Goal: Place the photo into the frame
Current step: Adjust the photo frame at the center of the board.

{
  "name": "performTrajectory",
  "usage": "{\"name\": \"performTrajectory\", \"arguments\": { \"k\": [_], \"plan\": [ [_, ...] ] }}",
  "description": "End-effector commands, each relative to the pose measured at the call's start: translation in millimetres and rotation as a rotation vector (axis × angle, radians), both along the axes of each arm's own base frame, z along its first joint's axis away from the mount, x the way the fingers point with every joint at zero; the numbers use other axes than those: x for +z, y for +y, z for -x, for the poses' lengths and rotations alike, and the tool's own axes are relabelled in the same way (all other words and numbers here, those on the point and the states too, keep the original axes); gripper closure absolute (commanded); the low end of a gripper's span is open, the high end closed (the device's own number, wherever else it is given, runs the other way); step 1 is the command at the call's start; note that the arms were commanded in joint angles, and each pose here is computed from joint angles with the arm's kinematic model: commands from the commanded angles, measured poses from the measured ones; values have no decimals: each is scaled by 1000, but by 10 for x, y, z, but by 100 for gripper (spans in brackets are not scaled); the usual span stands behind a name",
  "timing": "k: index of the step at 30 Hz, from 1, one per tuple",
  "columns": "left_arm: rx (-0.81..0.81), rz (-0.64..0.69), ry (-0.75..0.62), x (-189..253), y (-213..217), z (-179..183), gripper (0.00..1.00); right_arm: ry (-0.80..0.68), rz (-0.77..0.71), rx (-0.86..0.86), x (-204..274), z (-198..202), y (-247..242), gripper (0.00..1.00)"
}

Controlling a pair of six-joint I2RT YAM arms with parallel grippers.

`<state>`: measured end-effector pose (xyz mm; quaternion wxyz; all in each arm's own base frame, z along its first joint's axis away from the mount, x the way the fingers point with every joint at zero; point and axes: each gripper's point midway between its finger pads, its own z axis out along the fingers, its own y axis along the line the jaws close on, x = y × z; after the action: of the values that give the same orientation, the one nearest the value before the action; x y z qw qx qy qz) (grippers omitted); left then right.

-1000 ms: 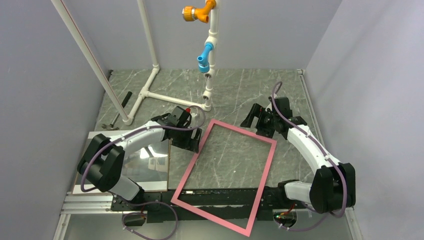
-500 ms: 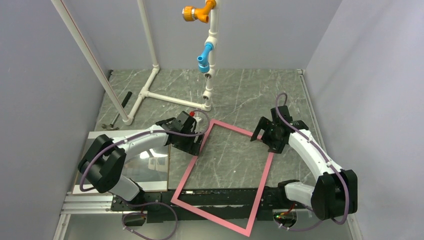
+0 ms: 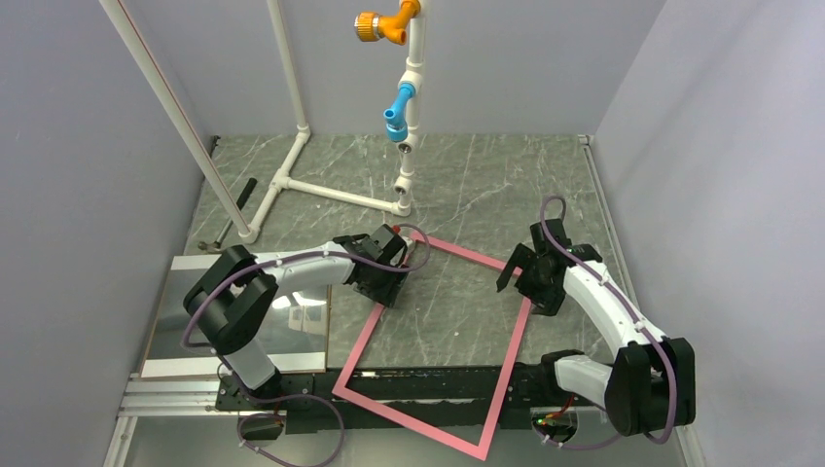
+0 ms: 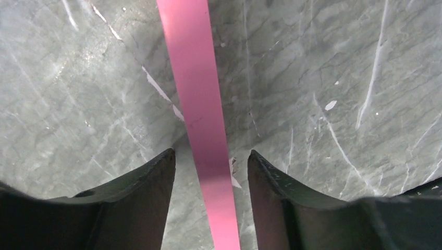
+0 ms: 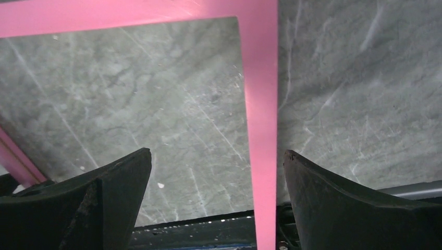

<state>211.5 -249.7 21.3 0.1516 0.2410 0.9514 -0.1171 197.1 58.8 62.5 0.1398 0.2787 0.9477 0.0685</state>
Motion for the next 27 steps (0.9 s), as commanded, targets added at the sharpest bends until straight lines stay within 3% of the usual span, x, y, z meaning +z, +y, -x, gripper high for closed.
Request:
{"name": "performTrajectory", "arguments": {
  "k": [1,4,12,19,27],
  "plan": [
    [32,-29,4,-24,-32,-15,48,41,-8,-10,-93,111,-10,0],
    [76,-54,-21,1,40,-54,66,36,-33,1,-119,104,35,0],
    [212,-72,-46,99,196,-35,100,1,-81,92,-90,29,154,0],
    [321,-48,-71,195,276,-23,100,-33,-135,152,-71,-90,348,0],
    [466,-4,-102,316,408,-79,100,-12,-77,236,-125,-200,531,1]
  ]
}}
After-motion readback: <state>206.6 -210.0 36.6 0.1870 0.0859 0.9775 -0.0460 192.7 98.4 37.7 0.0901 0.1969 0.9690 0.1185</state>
